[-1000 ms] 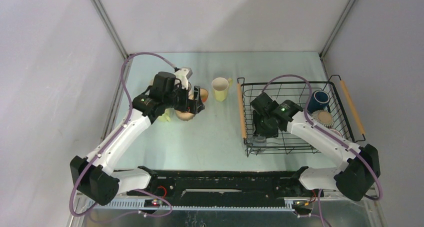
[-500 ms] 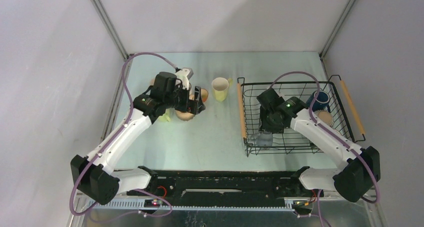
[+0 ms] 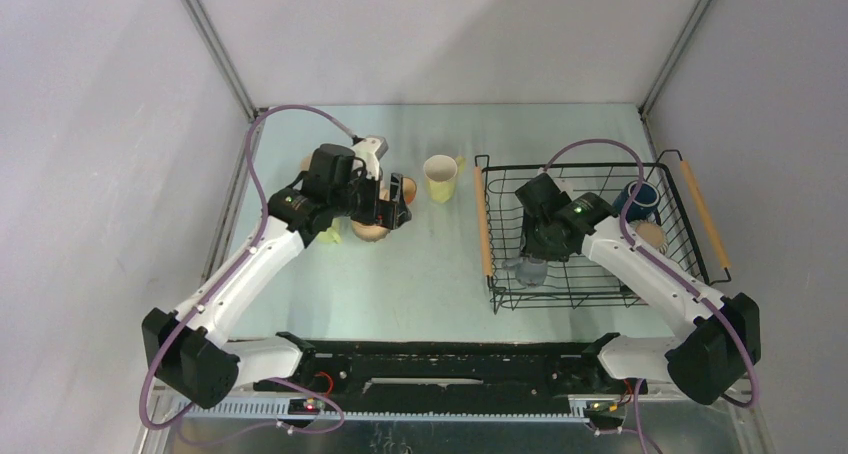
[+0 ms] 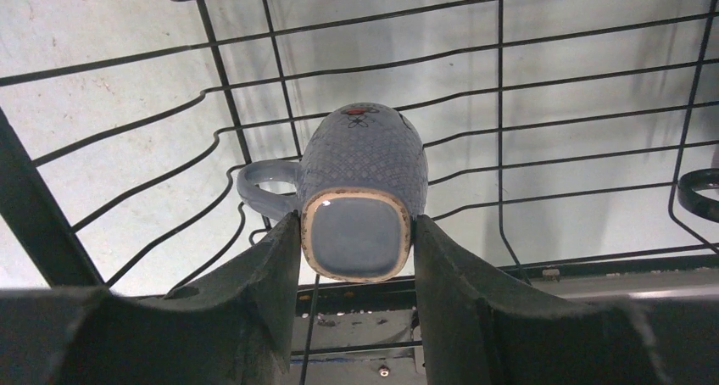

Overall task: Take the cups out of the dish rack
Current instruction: Adjust the cup in the dish rack.

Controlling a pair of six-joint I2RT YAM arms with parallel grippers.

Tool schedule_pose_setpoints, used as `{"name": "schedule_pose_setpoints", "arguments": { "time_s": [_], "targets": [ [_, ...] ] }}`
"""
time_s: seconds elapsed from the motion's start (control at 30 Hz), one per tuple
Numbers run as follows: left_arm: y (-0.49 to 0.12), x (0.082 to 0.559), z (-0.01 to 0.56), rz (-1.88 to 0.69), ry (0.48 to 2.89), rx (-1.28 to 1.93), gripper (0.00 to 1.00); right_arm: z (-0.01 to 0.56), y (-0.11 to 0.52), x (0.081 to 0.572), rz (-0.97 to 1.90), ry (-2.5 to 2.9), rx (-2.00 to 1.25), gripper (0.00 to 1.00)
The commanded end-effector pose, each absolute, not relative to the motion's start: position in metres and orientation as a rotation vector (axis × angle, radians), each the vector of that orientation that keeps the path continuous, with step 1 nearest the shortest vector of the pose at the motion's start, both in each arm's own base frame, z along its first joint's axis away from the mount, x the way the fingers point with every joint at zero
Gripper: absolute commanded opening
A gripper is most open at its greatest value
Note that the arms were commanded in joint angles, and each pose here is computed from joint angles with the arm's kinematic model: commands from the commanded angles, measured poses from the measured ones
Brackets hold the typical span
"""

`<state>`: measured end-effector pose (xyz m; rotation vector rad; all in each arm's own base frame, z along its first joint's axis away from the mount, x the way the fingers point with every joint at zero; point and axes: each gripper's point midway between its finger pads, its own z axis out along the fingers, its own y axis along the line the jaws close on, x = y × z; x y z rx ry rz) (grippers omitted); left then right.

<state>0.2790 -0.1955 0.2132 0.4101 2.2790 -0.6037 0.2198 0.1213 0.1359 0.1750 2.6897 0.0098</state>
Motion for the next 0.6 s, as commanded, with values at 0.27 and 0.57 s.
{"name": "schedule_pose_setpoints", "arguments": {
  "time_s": [0.27,0.57],
  "targets": [
    [-0.2,0.277,0.203,-0.61,2.285,0.415,1.0,0.144,0.125,0.237,-0.095,2.597,0.152,0.28],
    [-0.2,0.276,0.203,-0.608,2.285,0.419,1.0,0.139,0.13,0.233,-0.112,2.618,0.105,0.53]
  ]
}}
